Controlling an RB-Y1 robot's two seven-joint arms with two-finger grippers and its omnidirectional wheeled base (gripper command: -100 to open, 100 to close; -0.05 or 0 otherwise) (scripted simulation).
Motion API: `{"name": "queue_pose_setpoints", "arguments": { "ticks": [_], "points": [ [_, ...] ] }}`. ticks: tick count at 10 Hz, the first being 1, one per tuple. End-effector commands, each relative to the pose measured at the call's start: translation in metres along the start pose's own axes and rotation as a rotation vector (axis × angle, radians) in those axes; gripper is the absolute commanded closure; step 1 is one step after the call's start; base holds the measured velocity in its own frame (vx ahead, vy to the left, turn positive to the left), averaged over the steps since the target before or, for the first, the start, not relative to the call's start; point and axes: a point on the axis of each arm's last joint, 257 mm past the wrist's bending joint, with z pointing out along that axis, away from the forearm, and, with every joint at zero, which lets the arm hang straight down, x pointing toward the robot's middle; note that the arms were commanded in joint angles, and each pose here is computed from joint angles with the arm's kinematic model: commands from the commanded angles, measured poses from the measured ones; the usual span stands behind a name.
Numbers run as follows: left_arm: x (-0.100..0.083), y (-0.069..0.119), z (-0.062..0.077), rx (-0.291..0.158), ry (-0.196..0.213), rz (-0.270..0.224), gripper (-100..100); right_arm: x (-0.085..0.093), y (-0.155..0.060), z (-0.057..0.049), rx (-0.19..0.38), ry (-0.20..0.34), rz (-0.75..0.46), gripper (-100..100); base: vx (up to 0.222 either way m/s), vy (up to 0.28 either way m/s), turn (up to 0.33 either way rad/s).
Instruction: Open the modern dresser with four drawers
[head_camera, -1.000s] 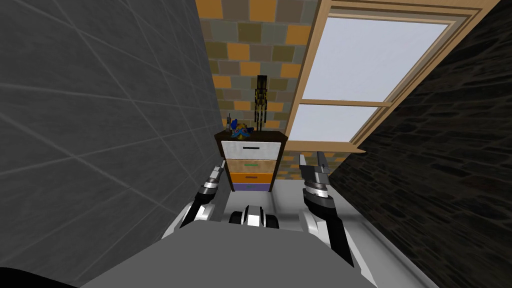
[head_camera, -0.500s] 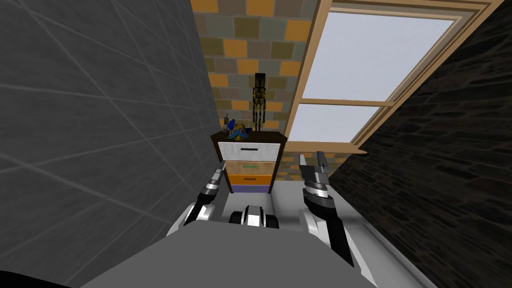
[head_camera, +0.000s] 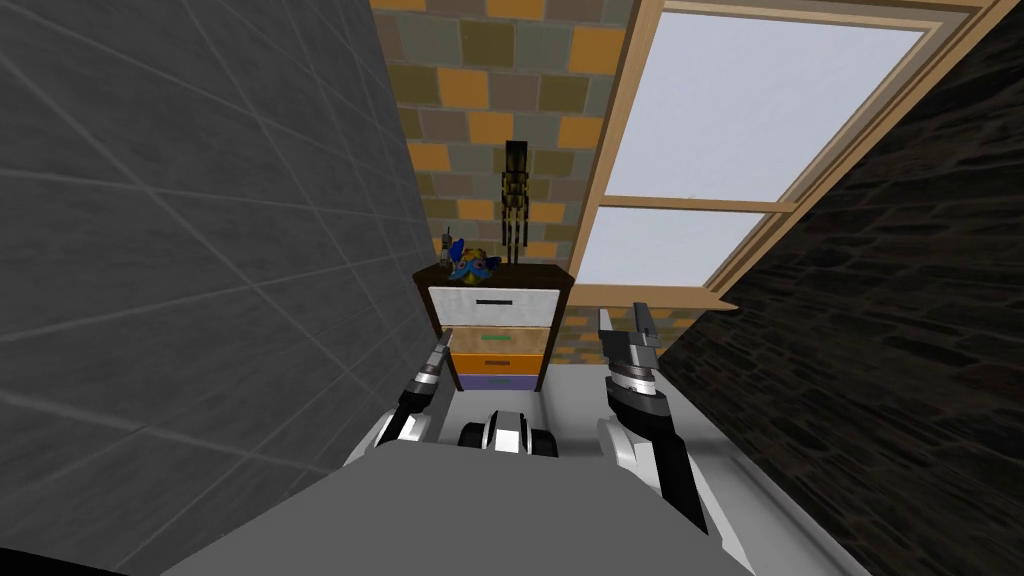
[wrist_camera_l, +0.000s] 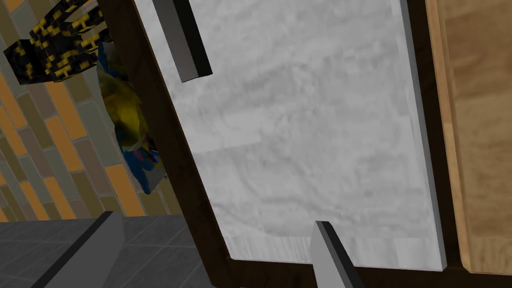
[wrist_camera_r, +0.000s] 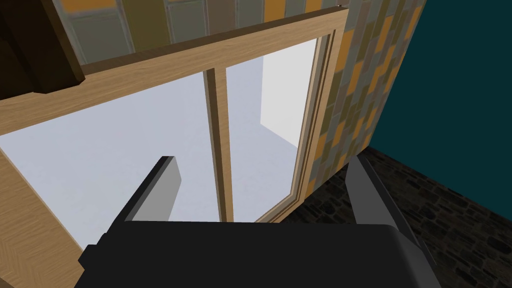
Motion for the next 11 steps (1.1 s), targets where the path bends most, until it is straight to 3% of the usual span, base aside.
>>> {"name": "queue_pose_setpoints", "arguments": {
  "ticks": [1, 11],
  "points": [
    [0.003, 0.022, -0.01, -0.04, 0.007, -0.004, -100, 0.0, 0.0, 0.0, 0.0, 0.0, 0.0, 0, 0.049, -0.029, -0.005],
    [0.02, 0.09, -0.044, -0.167, 0.016, -0.034, -100, 0.0, 0.0, 0.0, 0.0, 0.0, 0.0, 0, 0.05, -0.023, -0.005]
  ]
}}
